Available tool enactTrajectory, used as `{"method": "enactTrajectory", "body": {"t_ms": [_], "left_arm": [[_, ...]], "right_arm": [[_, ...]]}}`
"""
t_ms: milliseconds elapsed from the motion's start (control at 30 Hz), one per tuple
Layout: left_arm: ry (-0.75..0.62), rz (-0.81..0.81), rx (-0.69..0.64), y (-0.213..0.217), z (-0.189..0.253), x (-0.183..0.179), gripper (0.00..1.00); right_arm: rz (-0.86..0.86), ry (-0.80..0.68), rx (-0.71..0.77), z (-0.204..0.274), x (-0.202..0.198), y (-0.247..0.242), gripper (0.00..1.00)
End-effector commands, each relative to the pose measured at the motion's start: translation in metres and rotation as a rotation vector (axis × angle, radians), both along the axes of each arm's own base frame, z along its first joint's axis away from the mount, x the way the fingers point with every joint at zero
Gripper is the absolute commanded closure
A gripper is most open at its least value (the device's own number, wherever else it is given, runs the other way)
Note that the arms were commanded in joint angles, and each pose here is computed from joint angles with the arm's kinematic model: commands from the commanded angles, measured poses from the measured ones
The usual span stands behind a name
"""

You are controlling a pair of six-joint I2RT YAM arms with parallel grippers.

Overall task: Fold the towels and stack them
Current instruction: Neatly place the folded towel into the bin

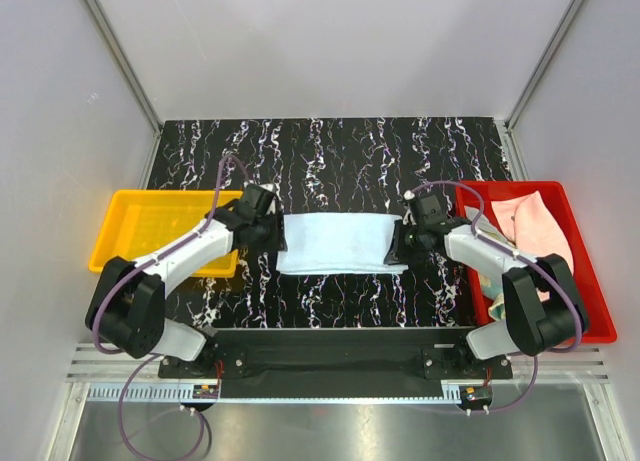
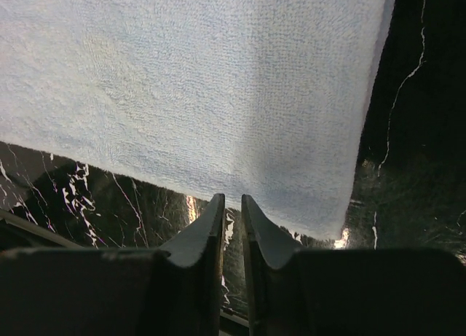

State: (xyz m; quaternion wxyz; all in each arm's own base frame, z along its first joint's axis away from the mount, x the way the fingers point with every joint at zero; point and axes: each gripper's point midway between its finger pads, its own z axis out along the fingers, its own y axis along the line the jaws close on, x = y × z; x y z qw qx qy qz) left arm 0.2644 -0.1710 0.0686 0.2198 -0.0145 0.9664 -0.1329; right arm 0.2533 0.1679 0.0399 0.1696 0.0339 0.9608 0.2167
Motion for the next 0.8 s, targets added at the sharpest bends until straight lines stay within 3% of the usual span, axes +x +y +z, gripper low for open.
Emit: {"method": "enactTrajectory", "body": {"t_ms": [0,300,533,767], "left_arm": [[-0.044,0.022,-0.051,0.0,0.014,0.023,0.5],[-0.001,0.062,-0.096,0.004,-0.016,0.045,0.48],[0.035,0.058,-0.122,0.002,-0.028,0.053,0.47],[0.08,0.1,-0.06,0.013,-0.047,0.05,0.46]], "right_arm": [[0.013,-0.052,-0.015,0.016,0.005,-0.003,0.78],[-0.096,-0.003,-0.086,-0.022,-0.012,-0.024,0.78],[-0.151,-0.147,-0.015,0.021,-0.006,-0.023,0.71],[-0.132,-0.24,0.028,0.062,-0.004,-0.022,0.61]]}}
